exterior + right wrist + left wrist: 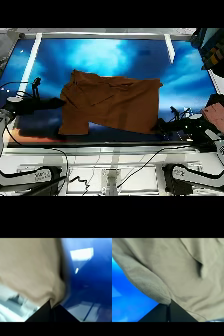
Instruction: Fold the clothes and pants, and hang the long-sleeved shirts on hangers.
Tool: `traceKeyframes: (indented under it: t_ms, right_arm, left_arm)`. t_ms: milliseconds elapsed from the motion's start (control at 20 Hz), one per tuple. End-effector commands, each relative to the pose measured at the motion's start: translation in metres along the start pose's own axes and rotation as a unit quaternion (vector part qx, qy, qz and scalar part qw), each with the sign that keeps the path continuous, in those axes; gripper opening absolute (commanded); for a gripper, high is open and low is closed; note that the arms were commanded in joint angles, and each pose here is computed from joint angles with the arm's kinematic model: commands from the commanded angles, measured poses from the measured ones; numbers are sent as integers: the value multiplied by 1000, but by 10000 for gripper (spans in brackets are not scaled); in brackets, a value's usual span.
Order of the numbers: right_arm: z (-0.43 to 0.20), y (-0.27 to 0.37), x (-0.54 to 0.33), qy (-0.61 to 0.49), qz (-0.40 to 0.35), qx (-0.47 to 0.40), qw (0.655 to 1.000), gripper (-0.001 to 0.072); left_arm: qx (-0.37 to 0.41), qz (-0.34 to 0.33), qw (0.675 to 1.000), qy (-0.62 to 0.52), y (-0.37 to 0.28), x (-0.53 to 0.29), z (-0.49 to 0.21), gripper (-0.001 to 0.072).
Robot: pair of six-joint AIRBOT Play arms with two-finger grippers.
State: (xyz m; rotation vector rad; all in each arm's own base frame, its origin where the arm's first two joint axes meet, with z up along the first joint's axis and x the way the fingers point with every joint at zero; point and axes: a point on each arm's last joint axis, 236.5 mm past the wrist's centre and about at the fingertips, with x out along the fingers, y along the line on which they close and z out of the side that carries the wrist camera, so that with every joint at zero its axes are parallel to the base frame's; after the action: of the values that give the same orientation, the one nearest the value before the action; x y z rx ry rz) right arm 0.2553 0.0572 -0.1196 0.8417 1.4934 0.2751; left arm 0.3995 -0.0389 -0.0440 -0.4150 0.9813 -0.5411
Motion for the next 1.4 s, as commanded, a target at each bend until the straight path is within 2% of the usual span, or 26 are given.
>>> traceKeyframes:
  t_ms: [0,150,300,400,500,600,700,750,850,950,1050,1100,1150,1250,1300,1350]
  right_arm:
    - [23,78,-36,-45,113,-76,990,11]
    - [61,138,-108,-150,109,-183,965,10]
    - [66,214,-203,-270,84,-310,908,10]
    - [46,272,-273,-359,64,-389,846,10]
    - [13,322,-346,-461,28,-449,765,10]
    - [-32,361,-421,-574,-11,-474,668,10]
    - [-81,382,-475,-655,-37,-473,588,10]
    - [-102,388,-491,-678,-49,-474,560,10]
    - [-142,397,-510,-704,-69,-486,513,10]
    - [-167,405,-519,-717,-71,-494,487,10]
    - [-169,408,-524,-722,-69,-494,480,10]
    - [-161,407,-525,-721,-65,-486,489,10]
    - [-146,404,-524,-717,-56,-474,508,10]
    - [-96,394,-514,-694,-36,-442,567,10]
    - [-62,385,-502,-671,-29,-423,608,9]
    - [-19,370,-481,-634,-21,-397,663,10]
  left_arm:
    - [42,-31,999,-9,-36,-24,18,13]
    - [151,-4,984,-98,-91,-92,80,13]
    - [259,51,940,-215,-161,-179,130,14]
    - [312,106,889,-320,-210,-249,153,14]
    - [336,159,825,-426,-251,-319,159,14]
    - [346,204,747,-530,-293,-393,150,14]
    - [346,231,674,-610,-328,-455,128,14]
    - [348,237,649,-634,-342,-474,115,14]
    - [358,236,622,-655,-364,-492,93,14]
    - [362,218,628,-654,-374,-489,82,14]
    - [343,184,659,-643,-373,-475,82,14]
    - [324,164,683,-634,-366,-464,86,14]
    - [301,146,707,-623,-356,-450,92,13]
    - [222,110,768,-590,-313,-412,114,12]
    - [173,92,807,-557,-284,-381,128,12]
    - [132,78,848,-508,-254,-342,137,12]
